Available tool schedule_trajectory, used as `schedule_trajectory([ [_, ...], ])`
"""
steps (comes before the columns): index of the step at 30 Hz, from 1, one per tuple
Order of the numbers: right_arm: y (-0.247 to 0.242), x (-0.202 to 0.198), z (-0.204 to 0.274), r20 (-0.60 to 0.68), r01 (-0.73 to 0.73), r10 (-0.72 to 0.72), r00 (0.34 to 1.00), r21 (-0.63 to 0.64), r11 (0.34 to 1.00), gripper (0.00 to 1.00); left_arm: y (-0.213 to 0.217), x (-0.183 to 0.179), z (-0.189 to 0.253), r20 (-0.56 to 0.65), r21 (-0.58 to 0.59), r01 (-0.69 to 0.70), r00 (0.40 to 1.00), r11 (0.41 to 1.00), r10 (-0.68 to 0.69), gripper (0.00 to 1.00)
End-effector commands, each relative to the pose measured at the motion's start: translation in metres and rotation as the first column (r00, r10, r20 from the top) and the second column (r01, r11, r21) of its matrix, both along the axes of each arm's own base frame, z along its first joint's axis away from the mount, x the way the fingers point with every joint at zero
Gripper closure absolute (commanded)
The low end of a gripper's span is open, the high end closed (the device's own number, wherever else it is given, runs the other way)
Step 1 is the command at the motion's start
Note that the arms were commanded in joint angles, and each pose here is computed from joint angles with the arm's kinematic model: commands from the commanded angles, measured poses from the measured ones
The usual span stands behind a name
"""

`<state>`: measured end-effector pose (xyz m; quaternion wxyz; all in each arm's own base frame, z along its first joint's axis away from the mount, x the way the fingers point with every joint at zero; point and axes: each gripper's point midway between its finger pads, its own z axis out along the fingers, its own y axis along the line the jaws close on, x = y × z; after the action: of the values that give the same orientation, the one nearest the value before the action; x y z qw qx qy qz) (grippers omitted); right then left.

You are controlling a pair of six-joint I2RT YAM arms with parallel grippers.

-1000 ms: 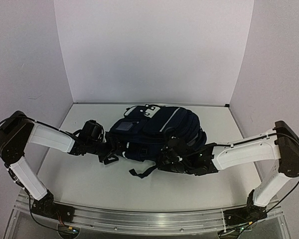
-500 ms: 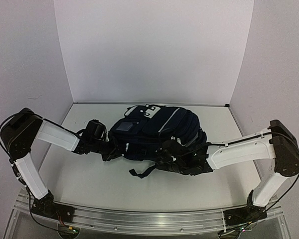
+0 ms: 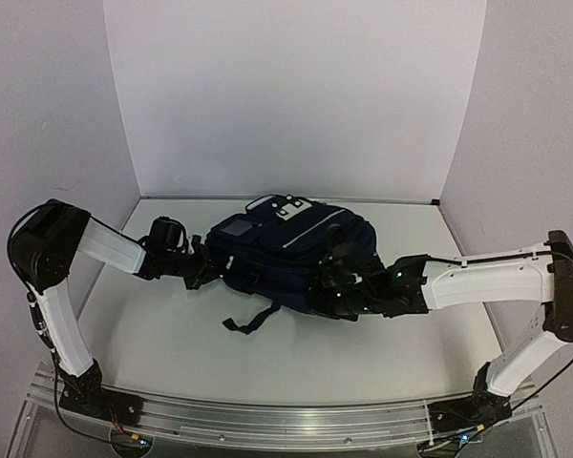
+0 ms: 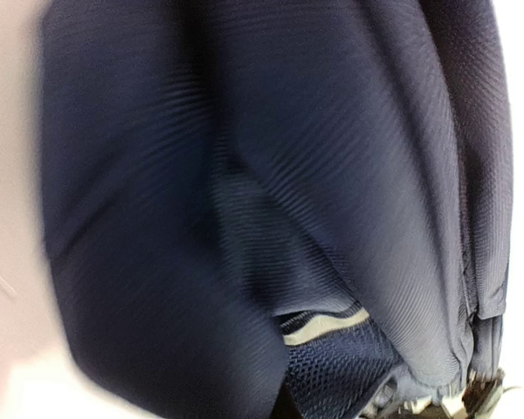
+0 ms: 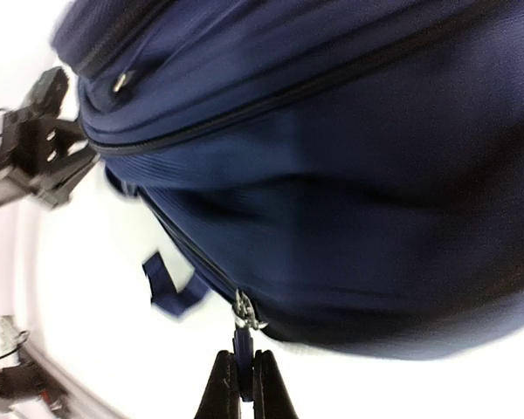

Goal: Pack the student bag
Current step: Zip the student bag at the center of the board.

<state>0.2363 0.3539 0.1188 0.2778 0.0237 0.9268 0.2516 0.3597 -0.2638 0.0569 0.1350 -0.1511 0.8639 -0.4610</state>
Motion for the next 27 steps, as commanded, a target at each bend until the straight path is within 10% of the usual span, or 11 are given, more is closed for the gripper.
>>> schedule_trajectory([
  [1,-0.011,0.006,0.023,-0.045,-0.047,0.049,0.998,0.048,0.998,1.0,0.076,0.088,0.006,0.195,0.109,-0.227,0.96,0.968,0.203,1.0],
  [13,-0.017,0.038,0.006,-0.094,-0.122,0.131,0.987,0.099,0.988,1.0,0.099,0.176,0.041,0.412,0.227,-0.214,0.905,0.95,0.106,0.97],
  [19,0.011,0.041,0.027,-0.046,-0.224,0.236,0.971,0.178,0.958,1.0,0.089,0.132,0.067,0.361,0.208,-0.197,0.926,0.958,0.112,0.39],
  [27,0.02,0.047,0.024,-0.028,-0.251,0.26,0.965,0.17,0.953,1.0,0.016,0.024,0.068,0.194,0.099,-0.143,0.973,0.985,0.122,0.33],
])
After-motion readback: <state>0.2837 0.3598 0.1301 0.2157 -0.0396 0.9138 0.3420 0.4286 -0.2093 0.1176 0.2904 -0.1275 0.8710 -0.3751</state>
